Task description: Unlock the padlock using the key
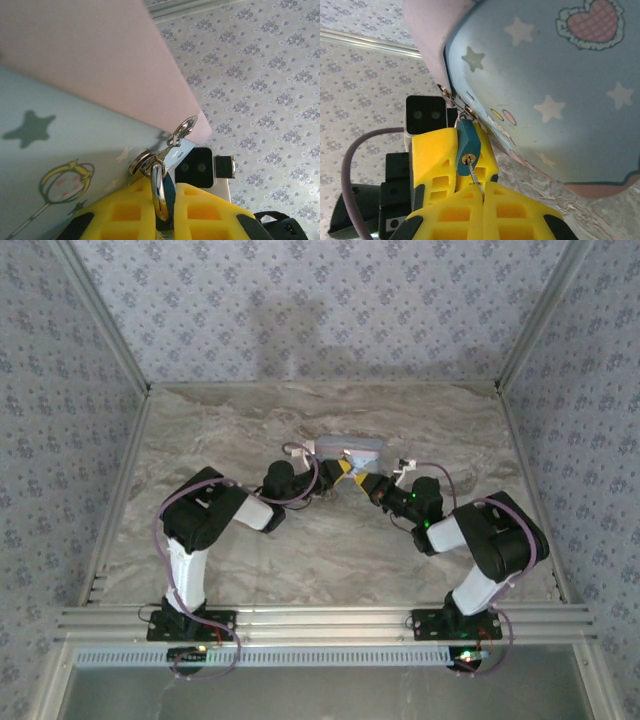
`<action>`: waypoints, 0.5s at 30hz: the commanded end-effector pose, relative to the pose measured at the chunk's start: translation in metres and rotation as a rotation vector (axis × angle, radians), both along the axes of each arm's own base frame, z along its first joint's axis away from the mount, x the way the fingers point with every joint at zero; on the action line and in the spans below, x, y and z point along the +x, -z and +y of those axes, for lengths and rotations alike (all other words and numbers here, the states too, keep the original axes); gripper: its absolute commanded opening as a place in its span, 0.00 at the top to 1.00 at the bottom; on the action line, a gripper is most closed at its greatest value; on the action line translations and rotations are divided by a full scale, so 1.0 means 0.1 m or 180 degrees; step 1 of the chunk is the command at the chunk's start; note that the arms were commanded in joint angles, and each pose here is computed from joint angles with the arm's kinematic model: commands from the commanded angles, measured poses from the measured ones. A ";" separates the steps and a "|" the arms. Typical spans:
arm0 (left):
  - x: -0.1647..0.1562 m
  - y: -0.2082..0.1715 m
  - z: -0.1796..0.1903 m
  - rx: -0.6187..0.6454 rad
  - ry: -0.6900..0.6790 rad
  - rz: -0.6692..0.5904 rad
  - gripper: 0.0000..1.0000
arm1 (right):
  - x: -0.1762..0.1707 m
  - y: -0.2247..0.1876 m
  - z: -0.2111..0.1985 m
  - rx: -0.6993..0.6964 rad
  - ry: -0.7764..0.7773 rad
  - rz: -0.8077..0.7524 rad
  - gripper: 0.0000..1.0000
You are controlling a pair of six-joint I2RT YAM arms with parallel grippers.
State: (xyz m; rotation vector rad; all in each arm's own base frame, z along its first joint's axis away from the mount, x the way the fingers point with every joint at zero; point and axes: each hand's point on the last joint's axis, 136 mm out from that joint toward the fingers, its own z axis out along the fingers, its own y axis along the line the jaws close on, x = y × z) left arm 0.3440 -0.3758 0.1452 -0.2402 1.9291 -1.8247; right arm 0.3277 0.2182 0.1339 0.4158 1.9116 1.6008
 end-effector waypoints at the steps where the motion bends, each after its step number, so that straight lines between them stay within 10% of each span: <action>1: -0.51 -0.54 -0.29 -0.0342 0.0754 -0.0509 1.00 | 0.12 -0.58 0.13 0.0374 -0.0098 -0.0437 1.00; 15: -0.40 -0.49 -0.16 -0.0323 0.0595 -0.0425 1.00 | -0.05 -0.30 0.14 -0.0076 -0.0275 -0.0301 1.00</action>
